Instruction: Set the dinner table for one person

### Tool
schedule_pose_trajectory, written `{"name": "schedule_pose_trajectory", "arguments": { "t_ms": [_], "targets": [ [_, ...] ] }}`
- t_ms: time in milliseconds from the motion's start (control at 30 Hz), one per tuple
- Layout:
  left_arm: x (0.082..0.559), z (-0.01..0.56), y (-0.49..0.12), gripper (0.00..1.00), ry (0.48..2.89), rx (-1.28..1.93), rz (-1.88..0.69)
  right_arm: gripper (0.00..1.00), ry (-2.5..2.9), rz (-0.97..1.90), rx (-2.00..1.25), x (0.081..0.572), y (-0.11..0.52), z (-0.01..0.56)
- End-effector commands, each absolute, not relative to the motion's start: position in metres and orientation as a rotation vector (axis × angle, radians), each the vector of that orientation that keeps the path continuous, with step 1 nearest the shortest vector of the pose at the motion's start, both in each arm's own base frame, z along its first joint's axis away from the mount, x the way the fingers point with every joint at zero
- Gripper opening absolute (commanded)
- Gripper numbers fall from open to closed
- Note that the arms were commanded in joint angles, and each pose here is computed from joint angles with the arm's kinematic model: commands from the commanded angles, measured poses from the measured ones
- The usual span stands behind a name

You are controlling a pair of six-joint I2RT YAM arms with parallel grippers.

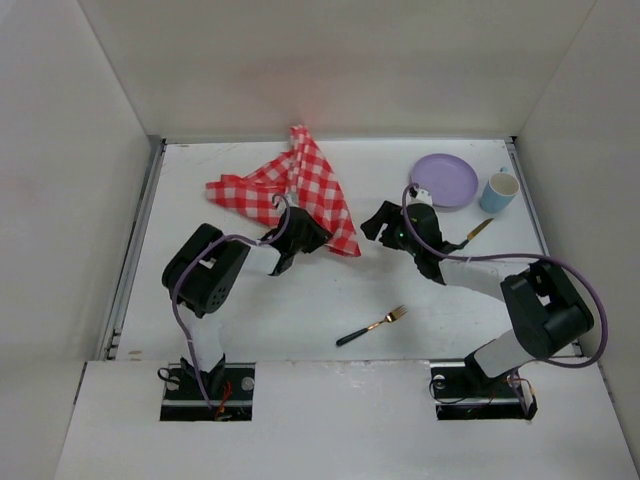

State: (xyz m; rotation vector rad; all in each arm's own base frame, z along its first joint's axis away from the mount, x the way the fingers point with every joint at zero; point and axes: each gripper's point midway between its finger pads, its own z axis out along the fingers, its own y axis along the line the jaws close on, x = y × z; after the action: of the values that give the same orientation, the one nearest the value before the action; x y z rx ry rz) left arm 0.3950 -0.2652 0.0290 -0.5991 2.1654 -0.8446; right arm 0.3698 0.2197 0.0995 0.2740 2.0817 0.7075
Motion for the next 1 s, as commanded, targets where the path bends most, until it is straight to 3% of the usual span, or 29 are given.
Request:
{"name": "schedule_pose_trajectory", "arguments": {
  "t_ms": [0, 67, 200, 300, 433, 500, 600, 733, 967],
  "targets": [
    [0.374, 0.035, -0.283, 0.08, 2.268, -0.404, -0.874, 0.76, 1.992, 0.68, 0.252, 0.378, 0.215, 0.13],
    [0.374, 0.041, -0.267, 0.14, 2.262, -0.417, -0.81, 0.76, 1.98, 0.658, 0.253, 0.379, 0.212, 0.132],
    [0.376, 0.065, -0.223, 0.49, 2.182, -0.491, -0.69, 0.76, 1.988, 0.648, 0.213, 0.378, 0.219, 0.137],
    [0.372, 0.092, -0.208, 0.58, 2.105, -0.51, -0.704, 0.71, 1.976, 0.642, 0.157, 0.378, 0.232, 0.146],
    [0.363, 0.128, -0.184, 0.59, 1.986, -0.546, -0.73, 0.37, 2.003, 0.669, 0.029, 0.37, 0.27, 0.156],
    [0.36, 0.137, -0.168, 0.58, 1.94, -0.592, -0.713, 0.3, 2.027, 0.666, -0.054, 0.367, 0.295, 0.156],
    [0.355, 0.131, -0.149, 0.57, 1.931, -0.67, -0.698, 0.35, 2.061, 0.635, -0.179, 0.368, 0.33, 0.15],
    [0.347, 0.108, -0.135, 0.56, 1.954, -0.777, -0.687, 0.66, 2.103, 0.559, -0.359, 0.377, 0.369, 0.14],
    [0.333, 0.086, -0.111, 0.51, 1.938, -0.876, -0.661, 0.74, 2.123, 0.387, -0.548, 0.401, 0.407, 0.123]
  ]
}}
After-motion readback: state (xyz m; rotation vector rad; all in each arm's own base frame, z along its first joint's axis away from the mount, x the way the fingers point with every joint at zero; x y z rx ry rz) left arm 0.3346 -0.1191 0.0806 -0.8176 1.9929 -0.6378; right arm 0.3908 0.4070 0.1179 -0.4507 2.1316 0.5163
